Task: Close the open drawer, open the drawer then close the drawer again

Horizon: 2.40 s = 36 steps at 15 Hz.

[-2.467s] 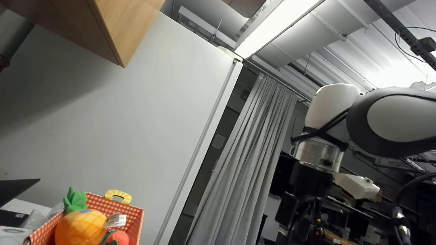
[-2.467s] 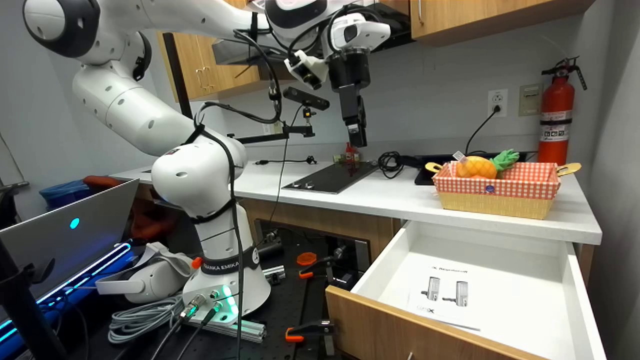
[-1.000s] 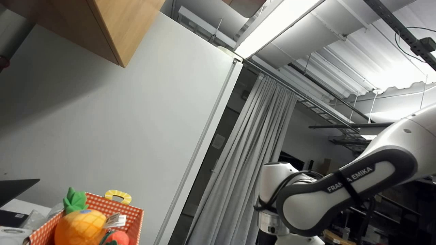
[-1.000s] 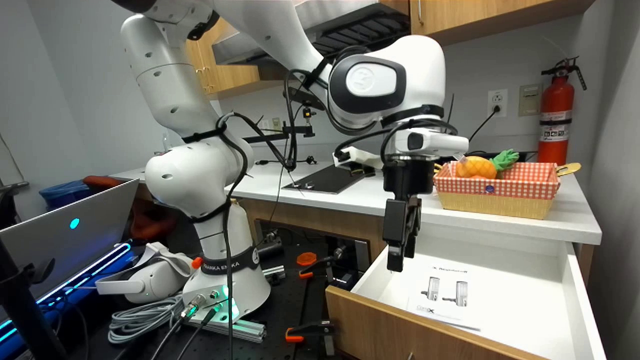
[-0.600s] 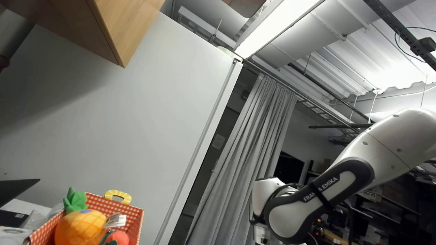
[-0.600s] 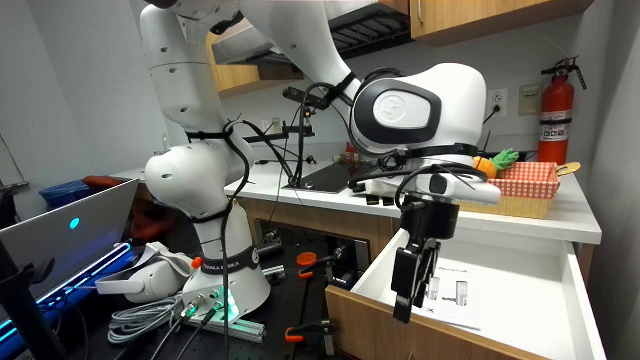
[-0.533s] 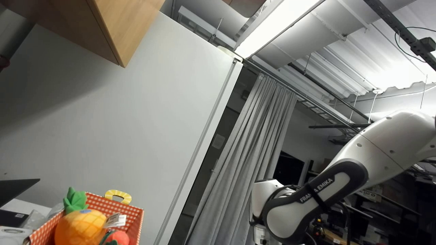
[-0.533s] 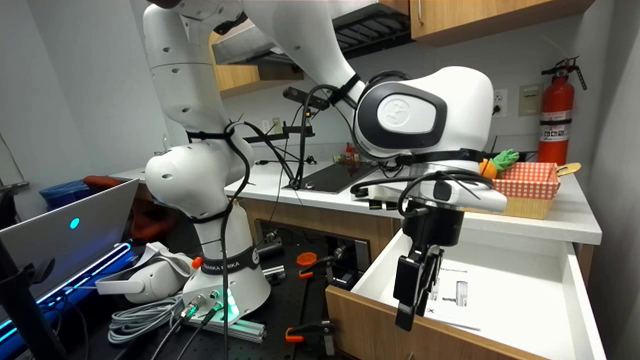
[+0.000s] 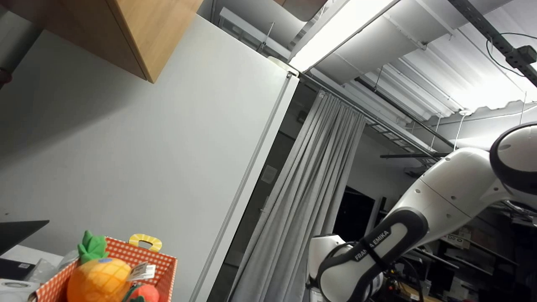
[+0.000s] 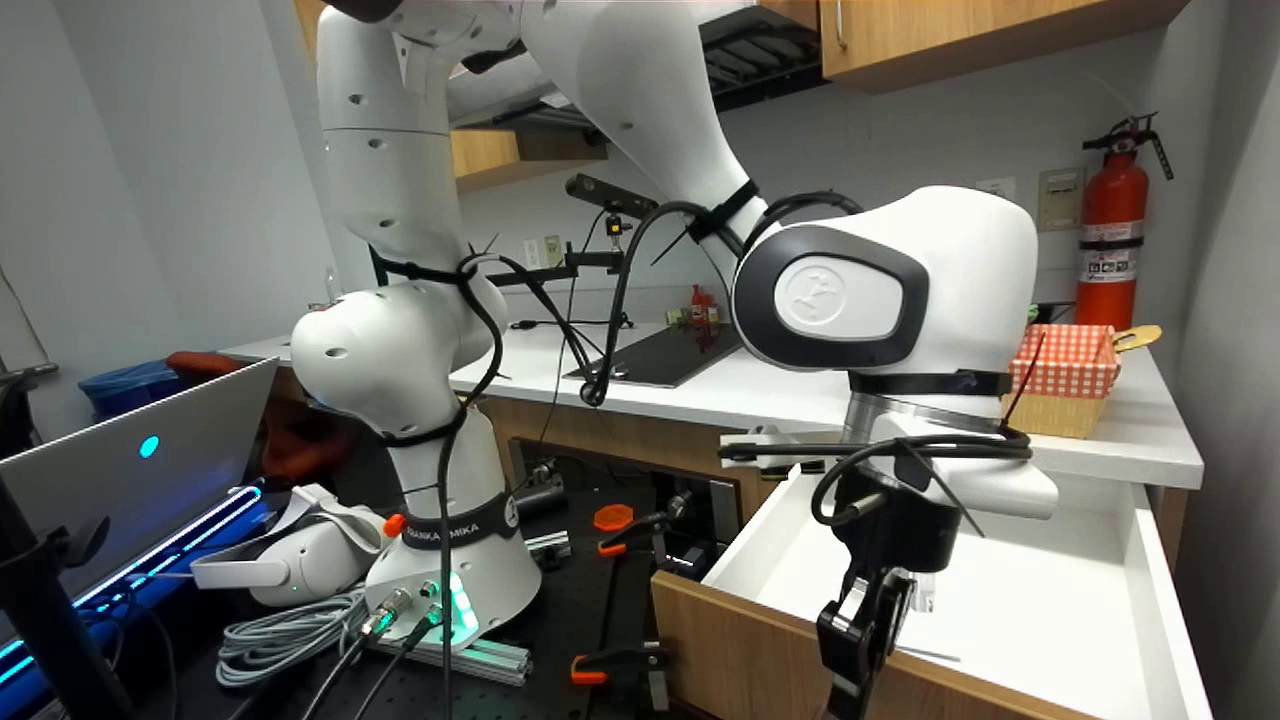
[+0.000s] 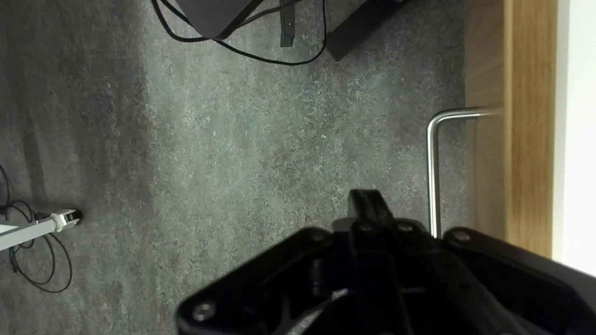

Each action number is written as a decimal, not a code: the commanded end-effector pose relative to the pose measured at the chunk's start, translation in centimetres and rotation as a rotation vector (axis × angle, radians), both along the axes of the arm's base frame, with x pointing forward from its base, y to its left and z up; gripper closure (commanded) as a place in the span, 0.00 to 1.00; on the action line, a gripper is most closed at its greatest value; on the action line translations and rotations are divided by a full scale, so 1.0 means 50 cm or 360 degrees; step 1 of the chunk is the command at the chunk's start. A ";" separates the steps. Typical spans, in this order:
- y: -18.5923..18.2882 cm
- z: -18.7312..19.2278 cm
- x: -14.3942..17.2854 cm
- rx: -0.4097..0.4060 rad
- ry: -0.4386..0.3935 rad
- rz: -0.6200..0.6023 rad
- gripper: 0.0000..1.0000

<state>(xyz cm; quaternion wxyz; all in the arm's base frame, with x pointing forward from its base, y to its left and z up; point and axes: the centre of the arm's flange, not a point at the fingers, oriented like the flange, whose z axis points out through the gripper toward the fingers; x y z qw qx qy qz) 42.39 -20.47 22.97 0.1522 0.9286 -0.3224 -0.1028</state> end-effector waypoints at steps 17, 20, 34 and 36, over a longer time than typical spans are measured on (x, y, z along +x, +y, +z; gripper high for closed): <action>0.240 -0.063 0.017 0.0487 -0.0388 -0.0212 1.00; 0.336 -0.063 0.028 0.0580 -0.0422 -0.0177 1.00; 0.446 0.063 0.055 0.0843 -0.0663 0.0013 1.00; 0.430 0.062 0.045 0.0835 -0.0624 0.0085 1.00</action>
